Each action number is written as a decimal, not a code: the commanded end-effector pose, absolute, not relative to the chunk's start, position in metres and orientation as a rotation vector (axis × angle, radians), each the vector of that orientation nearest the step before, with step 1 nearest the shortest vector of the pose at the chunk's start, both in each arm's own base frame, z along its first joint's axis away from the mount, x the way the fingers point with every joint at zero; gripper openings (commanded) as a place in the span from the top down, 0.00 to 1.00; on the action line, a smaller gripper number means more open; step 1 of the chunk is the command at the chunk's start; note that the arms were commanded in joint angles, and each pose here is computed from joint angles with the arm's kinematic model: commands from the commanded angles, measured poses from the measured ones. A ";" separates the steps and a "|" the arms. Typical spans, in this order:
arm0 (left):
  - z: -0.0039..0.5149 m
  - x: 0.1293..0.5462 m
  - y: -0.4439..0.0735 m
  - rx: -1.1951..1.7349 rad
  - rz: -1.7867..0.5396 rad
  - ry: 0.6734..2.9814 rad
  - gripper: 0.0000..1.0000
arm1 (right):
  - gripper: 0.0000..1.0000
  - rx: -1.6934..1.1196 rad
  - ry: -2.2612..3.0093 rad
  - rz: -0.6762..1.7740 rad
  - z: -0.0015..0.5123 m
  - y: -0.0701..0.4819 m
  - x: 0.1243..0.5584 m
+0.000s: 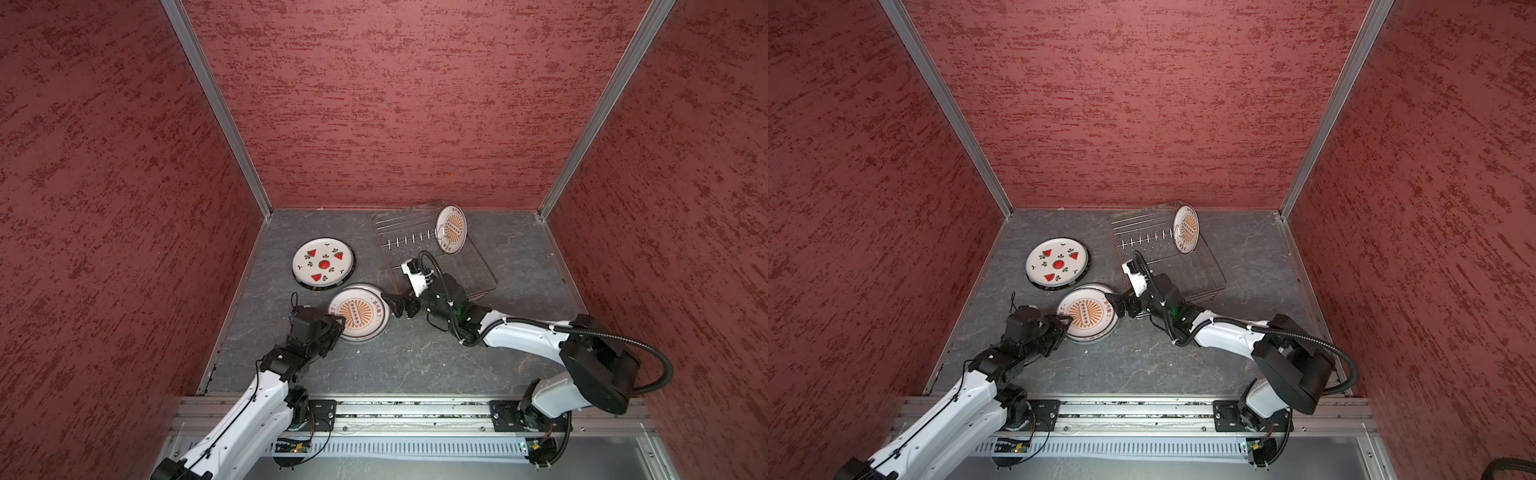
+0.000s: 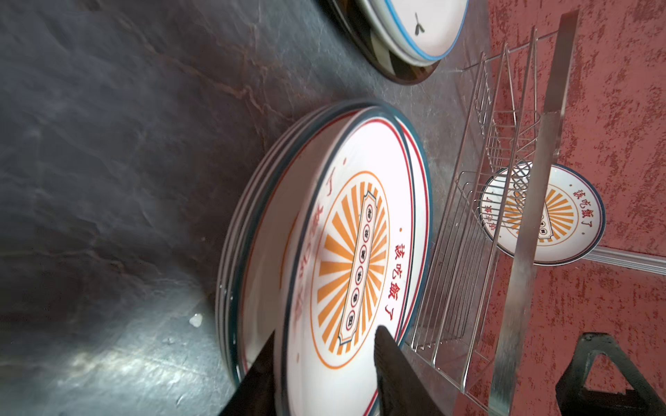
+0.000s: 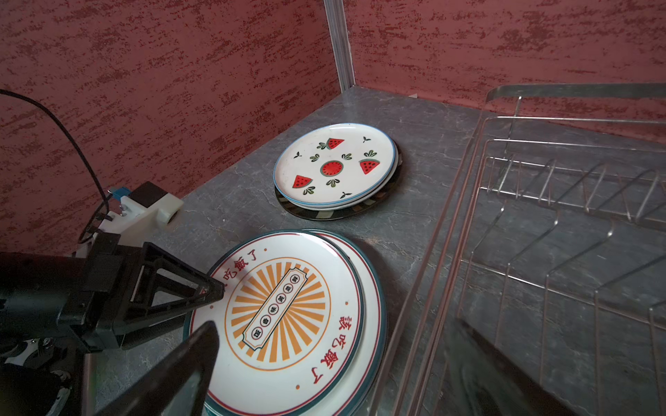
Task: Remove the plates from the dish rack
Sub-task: 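Press the plate flat onto the stack with the left gripper and open it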
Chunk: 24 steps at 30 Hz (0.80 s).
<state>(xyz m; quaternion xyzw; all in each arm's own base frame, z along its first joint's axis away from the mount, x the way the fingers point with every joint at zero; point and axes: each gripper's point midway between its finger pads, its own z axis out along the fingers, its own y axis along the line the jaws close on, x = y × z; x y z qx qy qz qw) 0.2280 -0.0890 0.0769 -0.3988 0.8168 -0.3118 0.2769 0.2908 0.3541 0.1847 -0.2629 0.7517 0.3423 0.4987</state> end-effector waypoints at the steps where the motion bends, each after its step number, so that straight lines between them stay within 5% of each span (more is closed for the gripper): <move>1: 0.085 0.234 -0.079 -1.055 -0.769 2.156 0.58 | 0.01 -0.638 1.787 0.803 0.194 0.359 0.295; 24: 0.077 0.242 -0.086 -0.997 -0.681 2.222 0.54 | 0.01 -0.730 1.772 0.813 0.191 0.373 0.288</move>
